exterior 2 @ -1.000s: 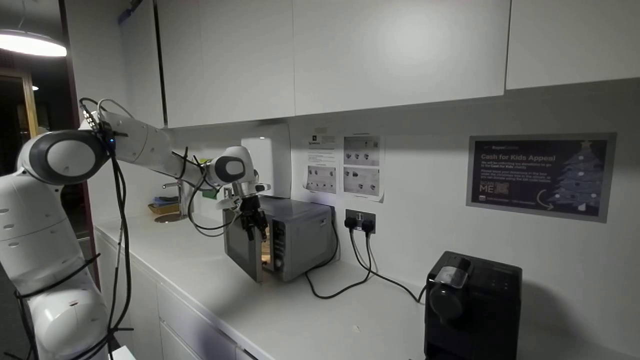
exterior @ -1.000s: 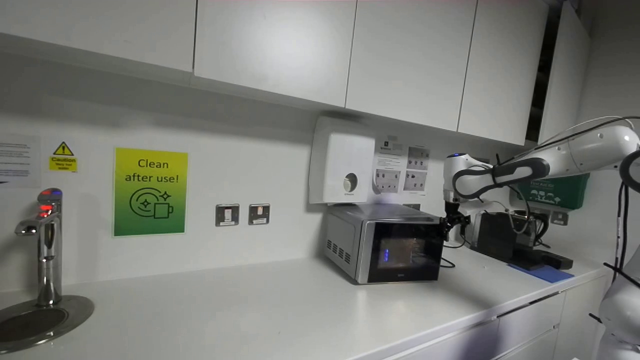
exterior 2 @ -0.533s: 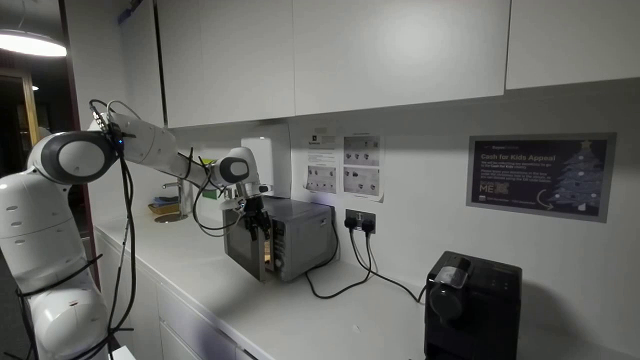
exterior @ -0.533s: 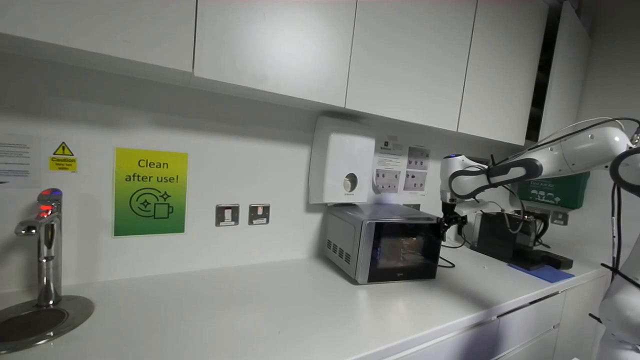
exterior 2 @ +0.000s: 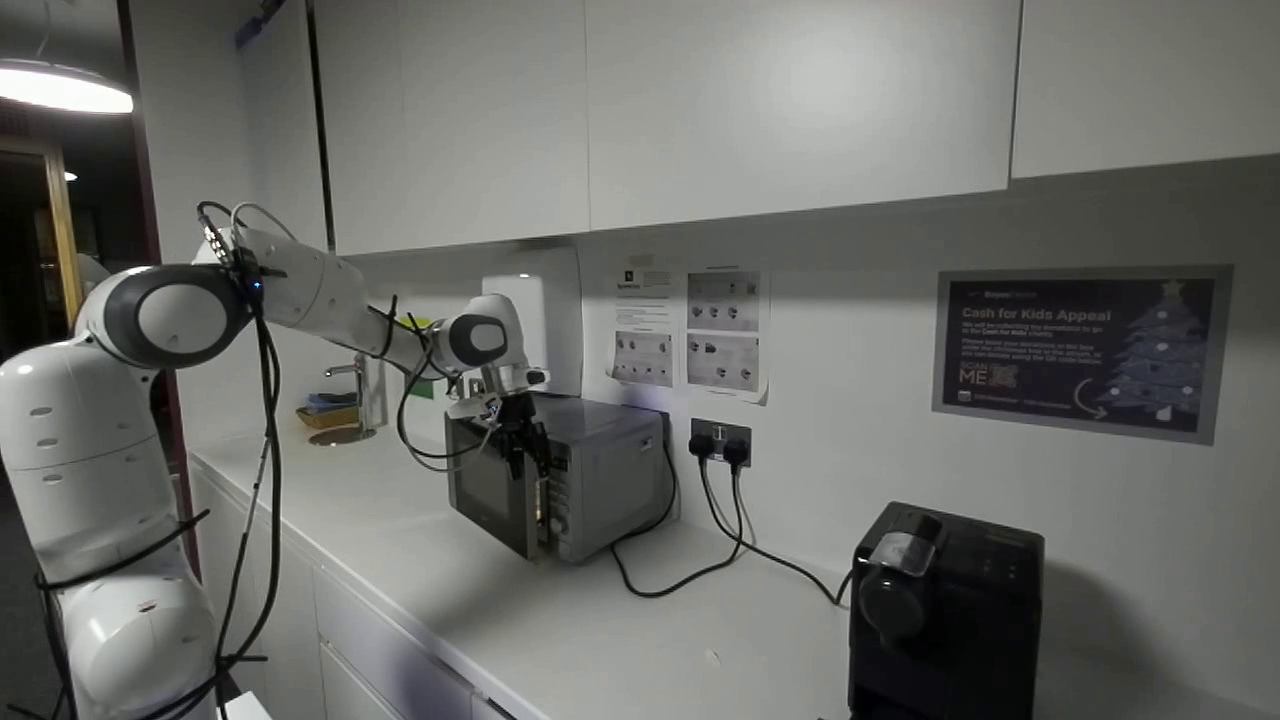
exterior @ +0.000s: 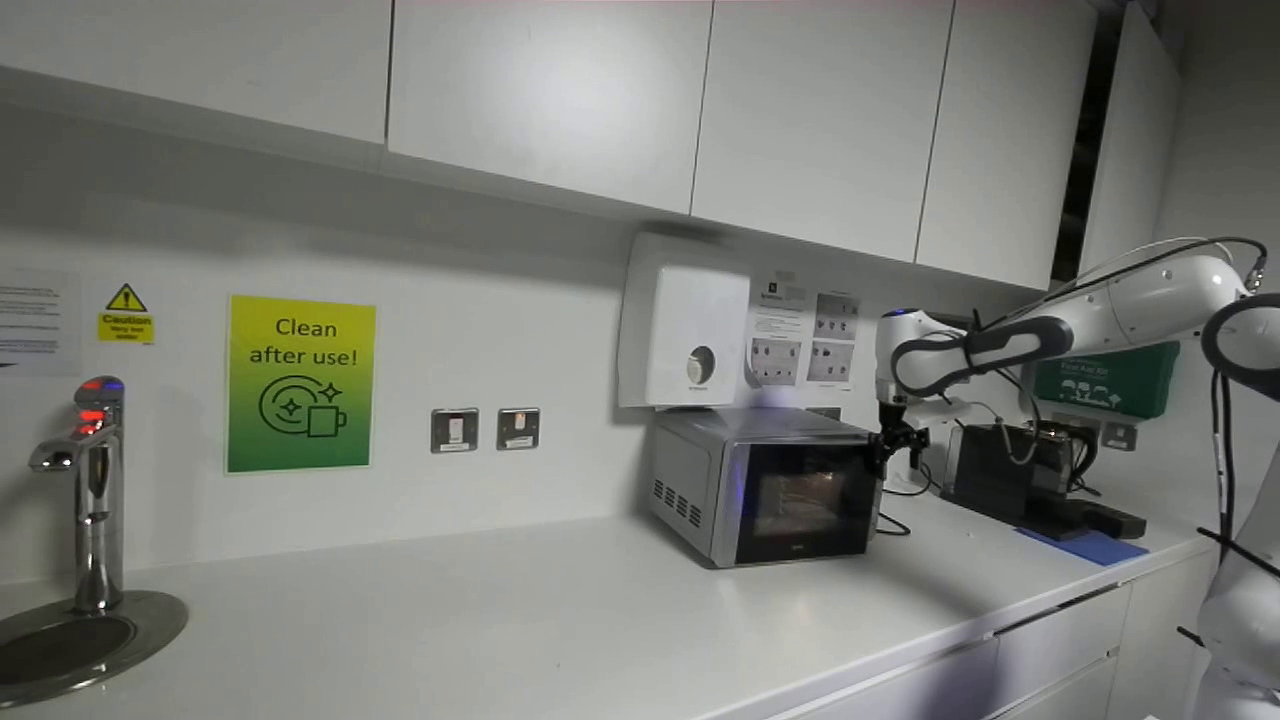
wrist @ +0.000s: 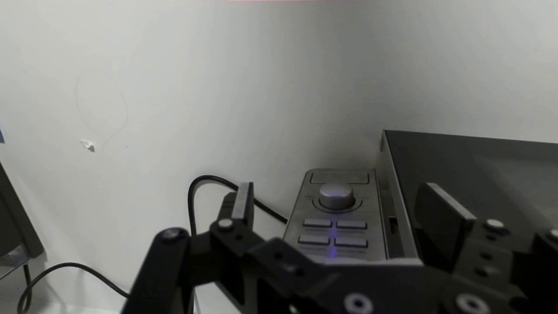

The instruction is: Close the microwave door fully

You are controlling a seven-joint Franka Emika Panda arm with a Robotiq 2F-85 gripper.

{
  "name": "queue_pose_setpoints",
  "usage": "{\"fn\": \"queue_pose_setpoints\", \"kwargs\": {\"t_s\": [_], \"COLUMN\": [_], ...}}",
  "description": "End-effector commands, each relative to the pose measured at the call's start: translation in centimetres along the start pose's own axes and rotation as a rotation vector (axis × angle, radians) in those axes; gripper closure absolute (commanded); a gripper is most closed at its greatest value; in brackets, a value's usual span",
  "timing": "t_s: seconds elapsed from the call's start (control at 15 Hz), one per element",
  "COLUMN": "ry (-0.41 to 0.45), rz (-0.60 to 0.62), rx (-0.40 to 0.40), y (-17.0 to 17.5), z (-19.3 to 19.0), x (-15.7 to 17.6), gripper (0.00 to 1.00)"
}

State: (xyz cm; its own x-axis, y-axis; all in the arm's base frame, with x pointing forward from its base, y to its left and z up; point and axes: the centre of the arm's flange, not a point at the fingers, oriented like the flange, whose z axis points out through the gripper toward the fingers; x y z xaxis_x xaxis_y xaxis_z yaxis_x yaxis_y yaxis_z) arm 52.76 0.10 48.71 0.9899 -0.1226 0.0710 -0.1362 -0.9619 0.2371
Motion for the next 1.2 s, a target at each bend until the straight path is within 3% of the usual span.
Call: {"fn": "queue_pose_setpoints", "kwargs": {"t_s": [0.0,1.13], "ry": [0.027,0.026], "rz": [-0.006,0.006], "rx": [-0.014,-0.012], "y": [0.6,0.1], "z": [-0.5,-0.1], "x": [1.8,3.6], "gripper": [0.0,0.0]}}
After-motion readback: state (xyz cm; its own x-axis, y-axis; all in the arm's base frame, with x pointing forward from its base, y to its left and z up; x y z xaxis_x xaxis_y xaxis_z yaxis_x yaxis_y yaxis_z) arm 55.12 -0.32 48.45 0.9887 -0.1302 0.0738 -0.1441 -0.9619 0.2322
